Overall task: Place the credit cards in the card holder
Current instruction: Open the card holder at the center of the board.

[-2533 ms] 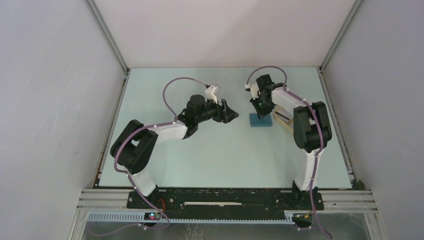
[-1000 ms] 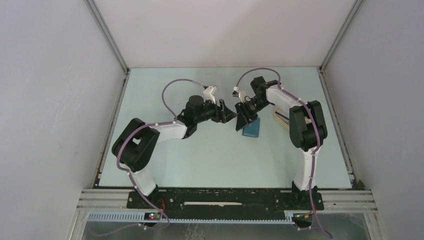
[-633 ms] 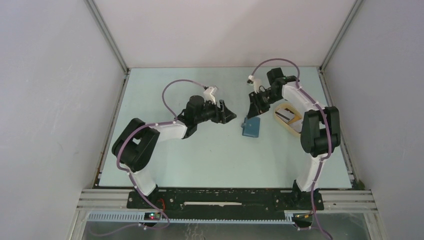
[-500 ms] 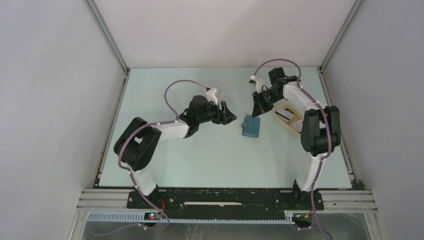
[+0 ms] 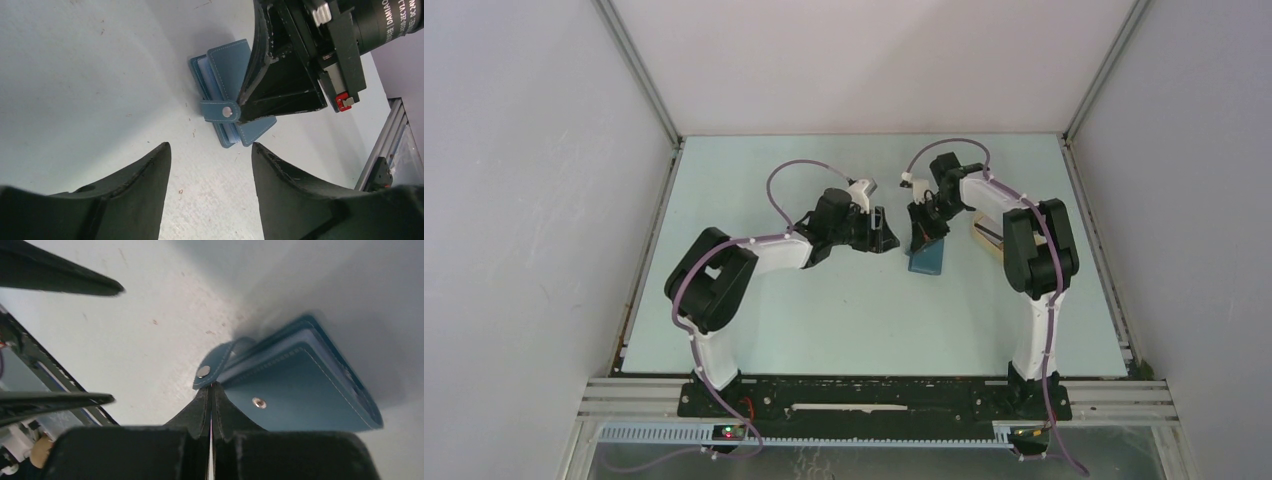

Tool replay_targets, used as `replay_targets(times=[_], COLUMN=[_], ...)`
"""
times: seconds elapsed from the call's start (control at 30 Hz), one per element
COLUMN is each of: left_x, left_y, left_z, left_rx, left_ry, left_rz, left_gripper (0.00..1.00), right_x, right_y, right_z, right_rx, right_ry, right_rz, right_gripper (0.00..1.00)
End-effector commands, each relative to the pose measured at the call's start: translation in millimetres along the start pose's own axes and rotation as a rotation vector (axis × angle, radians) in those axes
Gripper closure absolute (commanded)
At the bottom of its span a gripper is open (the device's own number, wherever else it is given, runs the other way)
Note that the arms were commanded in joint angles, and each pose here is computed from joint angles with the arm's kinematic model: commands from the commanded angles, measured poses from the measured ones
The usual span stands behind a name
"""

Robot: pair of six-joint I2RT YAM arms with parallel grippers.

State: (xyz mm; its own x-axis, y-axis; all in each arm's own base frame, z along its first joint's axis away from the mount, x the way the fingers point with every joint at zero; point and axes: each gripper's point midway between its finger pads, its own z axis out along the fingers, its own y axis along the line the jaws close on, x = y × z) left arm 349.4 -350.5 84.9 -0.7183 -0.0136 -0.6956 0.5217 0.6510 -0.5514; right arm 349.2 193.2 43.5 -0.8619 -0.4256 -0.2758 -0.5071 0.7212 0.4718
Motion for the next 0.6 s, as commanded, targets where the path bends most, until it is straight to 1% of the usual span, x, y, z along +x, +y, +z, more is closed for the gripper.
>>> replay_targets(times=[0.0,0.13,0.27,0.37,0.5,0.57], left_x=[-21,-18,-16,-15,-16,-17], left_y=[-22,-22,-21,-19,-19,-17], left_z=[3,6,11,16,21,24], left_rx=[0.075,0.081,0.082,0.077,0.075,0.071], left_ry=[-0.03,-0.017,-0.004,0.002,0.002,-0.002], left_rz=[0.053,0.05,0.041,0.025,0.008,-0.004], left_gripper=[0.32,0.26,0.24,0.24,0.24,0.25], right_x=[-38,-39,-37,-38,-41,-42], right_y=[28,27,17,17,19,17], right_z=[-3,7,8,4,-6,-10], right_rx=[-0.086,-0.065,-0.043,-0.05,-0.041,-0.033], right_ry=[-0.122,-0.117,-0.111,-0.108,-0.125,-0.132], right_rz=[0.007,0.015,0.03,0.014,-0.023,-0.028], right_gripper=[1.0,1.0,0.99,0.97,0.85,0.81])
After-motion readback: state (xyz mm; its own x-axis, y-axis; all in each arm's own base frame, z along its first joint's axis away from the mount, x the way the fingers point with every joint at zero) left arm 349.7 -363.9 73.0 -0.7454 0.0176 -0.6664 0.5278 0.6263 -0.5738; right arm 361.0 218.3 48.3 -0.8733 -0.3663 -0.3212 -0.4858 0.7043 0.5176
